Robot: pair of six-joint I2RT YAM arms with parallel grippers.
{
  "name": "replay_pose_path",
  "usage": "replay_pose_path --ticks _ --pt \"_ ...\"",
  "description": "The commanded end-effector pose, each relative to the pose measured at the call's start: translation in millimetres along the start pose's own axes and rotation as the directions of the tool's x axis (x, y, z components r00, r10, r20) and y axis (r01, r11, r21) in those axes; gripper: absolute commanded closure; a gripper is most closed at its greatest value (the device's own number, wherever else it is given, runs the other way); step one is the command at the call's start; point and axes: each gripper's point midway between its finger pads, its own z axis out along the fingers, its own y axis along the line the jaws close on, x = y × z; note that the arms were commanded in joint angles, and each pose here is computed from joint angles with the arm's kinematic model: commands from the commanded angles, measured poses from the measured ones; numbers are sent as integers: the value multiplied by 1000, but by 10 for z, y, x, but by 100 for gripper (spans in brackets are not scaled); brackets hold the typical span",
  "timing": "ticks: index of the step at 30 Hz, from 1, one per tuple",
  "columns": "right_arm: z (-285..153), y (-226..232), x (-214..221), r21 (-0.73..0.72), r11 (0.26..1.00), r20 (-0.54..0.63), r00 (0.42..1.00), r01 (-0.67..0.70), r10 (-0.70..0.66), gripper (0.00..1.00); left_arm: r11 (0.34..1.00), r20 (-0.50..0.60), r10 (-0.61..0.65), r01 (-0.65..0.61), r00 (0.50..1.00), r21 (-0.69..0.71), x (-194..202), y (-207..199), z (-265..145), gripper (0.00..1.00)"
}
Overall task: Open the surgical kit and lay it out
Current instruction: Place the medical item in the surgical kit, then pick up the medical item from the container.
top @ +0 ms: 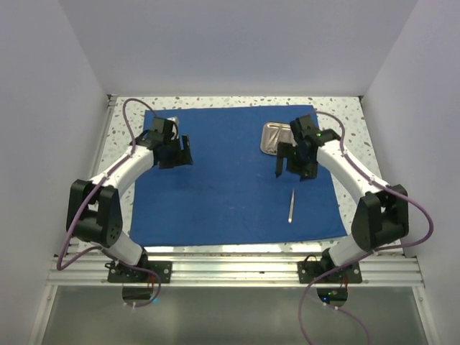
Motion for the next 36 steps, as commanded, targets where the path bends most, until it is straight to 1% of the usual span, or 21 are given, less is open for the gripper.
replay_pose_path --ticks 1,2,3,4,5,6,7,8,9,10,11,12,13,14,15,16,17,18,22,25,36 --pt "-370 152 -533 -6 999 127 991 44 -43 12 999 84 -17 14 996 36 -152 -88 -153 23" --pt "-467 245 -761 -19 998 173 984 53 -49 13 999 96 -16 13 995 35 -181 -86 -183 19" --pt "-473 275 -855 -11 998 181 982 55 -53 14 999 129 -16 11 992 39 -254 -104 -265 6" --pt "-302 283 -945 18 998 154 986 53 -56 14 999 153 -17 12 988 29 -303 -95 -305 0" --pt "-386 342 -1179 20 999 205 977 46 -49 15 999 170 -16 11 985 32 -333 -107 -336 0" --pt "-355 357 -1274 31 999 209 977 42 -48 16 999 182 -11 4 983 37 -381 -123 -375 0" --pt "-280 367 -1373 43 999 208 977 33 -41 20 999 163 -11 5 987 34 -351 -120 -381 0" --pt "-195 405 -1584 55 998 225 974 17 -29 22 999 153 -11 6 988 33 -344 -123 -385 0" --pt "-102 432 -1666 57 998 219 975 4 -17 25 999 150 -14 9 989 32 -359 -131 -397 0" --pt "-42 454 -1752 59 998 221 975 -7 -6 36 999 137 -18 14 990 32 -328 -129 -398 0" --pt "110 492 -1949 65 997 228 974 -30 14 42 999 137 -23 18 990 33 -325 -131 -408 1" --pt "170 499 -1989 78 996 215 977 -33 16 52 999 135 -29 25 990 33 -307 -127 -420 2" --pt "219 503 -2067 89 995 219 976 -38 18 56 999 132 -31 27 991 25 -294 -111 -435 3" --pt "150 572 -2267 77 996 267 963 -47 25 59 999 133 -34 31 991 21 -289 -102 -441 3" --pt "423 537 -2228 114 992 214 977 -47 21 67 999 132 -35 33 991 18 -284 -95 -456 4" --pt "502 527 -2272 123 991 212 977 -50 23 69 999 127 -35 35 991 5 -264 -70 -461 4" --pt "463 532 -2396 116 991 245 969 -63 33 71 999 124 -35 36 992 -1 -257 -59 -469 4" --pt "624 500 -2367 131 989 218 975 -71 41 74 999 122 -35 36 992 -2 -250 -57 -477 5" --pt "767 378 -2416 131 985 222 972 -111 80 75 998 117 -38 43 992 -39 -236 9 -473 6" --pt "923 334 -2372 138 985 197 978 -102 74 73 998 109 -44 50 993 -49 -234 21 -440 6" --pt "1245 323 -2403 130 987 172 983 -89 66 68 996 85 -51 57 995 -62 -325 -11 -303 9"
